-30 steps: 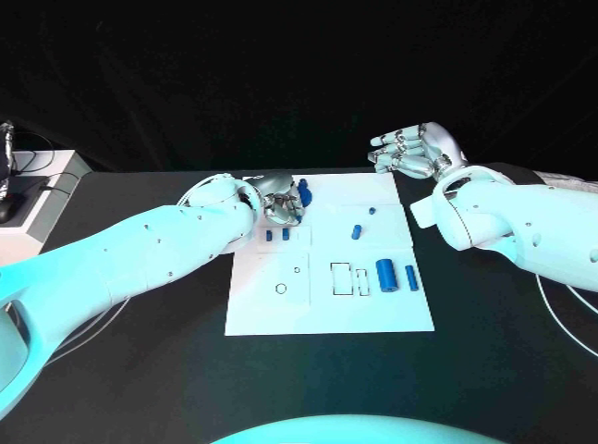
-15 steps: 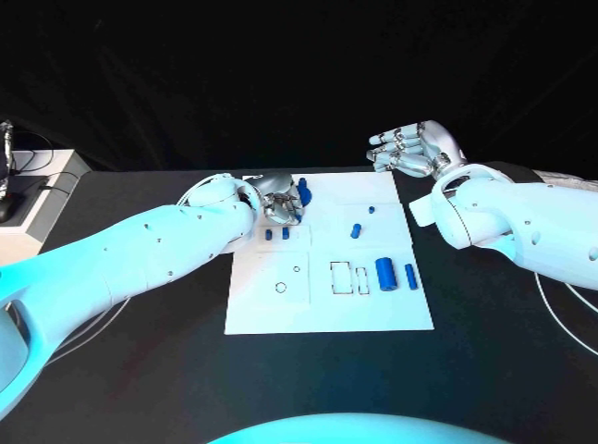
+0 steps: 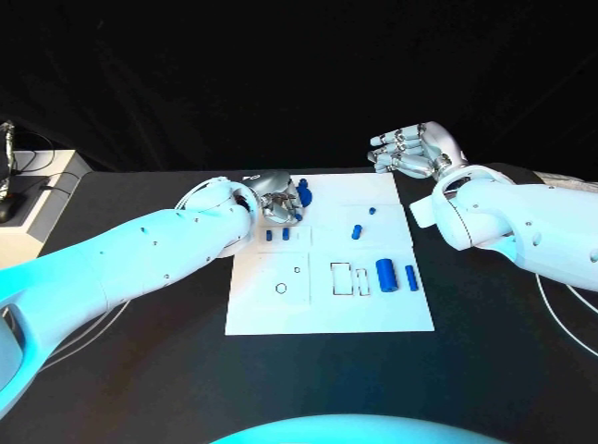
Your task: Assemble the parts on the task board
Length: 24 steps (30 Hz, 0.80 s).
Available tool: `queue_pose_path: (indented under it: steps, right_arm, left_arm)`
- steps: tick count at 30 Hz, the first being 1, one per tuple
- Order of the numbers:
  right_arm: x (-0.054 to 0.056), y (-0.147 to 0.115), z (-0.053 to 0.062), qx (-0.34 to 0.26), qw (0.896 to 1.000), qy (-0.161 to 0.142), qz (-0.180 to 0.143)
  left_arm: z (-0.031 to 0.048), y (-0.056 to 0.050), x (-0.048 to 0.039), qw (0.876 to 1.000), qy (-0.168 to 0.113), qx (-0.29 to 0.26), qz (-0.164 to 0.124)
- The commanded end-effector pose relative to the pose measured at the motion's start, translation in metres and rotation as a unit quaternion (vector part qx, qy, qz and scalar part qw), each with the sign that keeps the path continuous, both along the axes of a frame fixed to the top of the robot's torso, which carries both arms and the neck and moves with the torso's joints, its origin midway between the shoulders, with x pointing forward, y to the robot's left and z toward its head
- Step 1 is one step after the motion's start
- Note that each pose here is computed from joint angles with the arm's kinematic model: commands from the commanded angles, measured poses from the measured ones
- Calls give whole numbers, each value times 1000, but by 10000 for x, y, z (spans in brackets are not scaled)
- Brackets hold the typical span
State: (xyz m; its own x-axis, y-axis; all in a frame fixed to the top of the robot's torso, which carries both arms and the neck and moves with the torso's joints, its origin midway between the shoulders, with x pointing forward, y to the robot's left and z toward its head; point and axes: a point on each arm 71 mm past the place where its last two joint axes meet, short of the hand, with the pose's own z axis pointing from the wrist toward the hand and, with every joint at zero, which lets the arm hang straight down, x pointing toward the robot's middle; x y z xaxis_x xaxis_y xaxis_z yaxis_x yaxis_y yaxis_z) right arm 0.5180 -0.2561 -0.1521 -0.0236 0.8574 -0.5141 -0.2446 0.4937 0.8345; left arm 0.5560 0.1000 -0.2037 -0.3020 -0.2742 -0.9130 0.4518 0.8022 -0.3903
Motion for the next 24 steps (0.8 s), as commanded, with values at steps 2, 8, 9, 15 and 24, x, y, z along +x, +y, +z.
queue_pose_path:
  steps: [2,8,9,15,24]
  right_arm:
    - [-6,12,4,-1,1000,-2,9]
    - [-8,3,5,-1,1000,-2,8]
    - [-9,2,5,-1,1000,-2,8]
    - [-11,-12,5,-1,1000,-1,7]
    - [-12,-35,4,-2,1000,0,4]
  left_arm:
    - [63,22,-6,999,-20,-39,5]
    - [80,107,-40,999,-9,-48,8]
    - [83,117,-44,999,-7,-48,8]
    - [113,235,-78,998,27,-48,11]
    - [151,448,-94,997,72,-27,22]
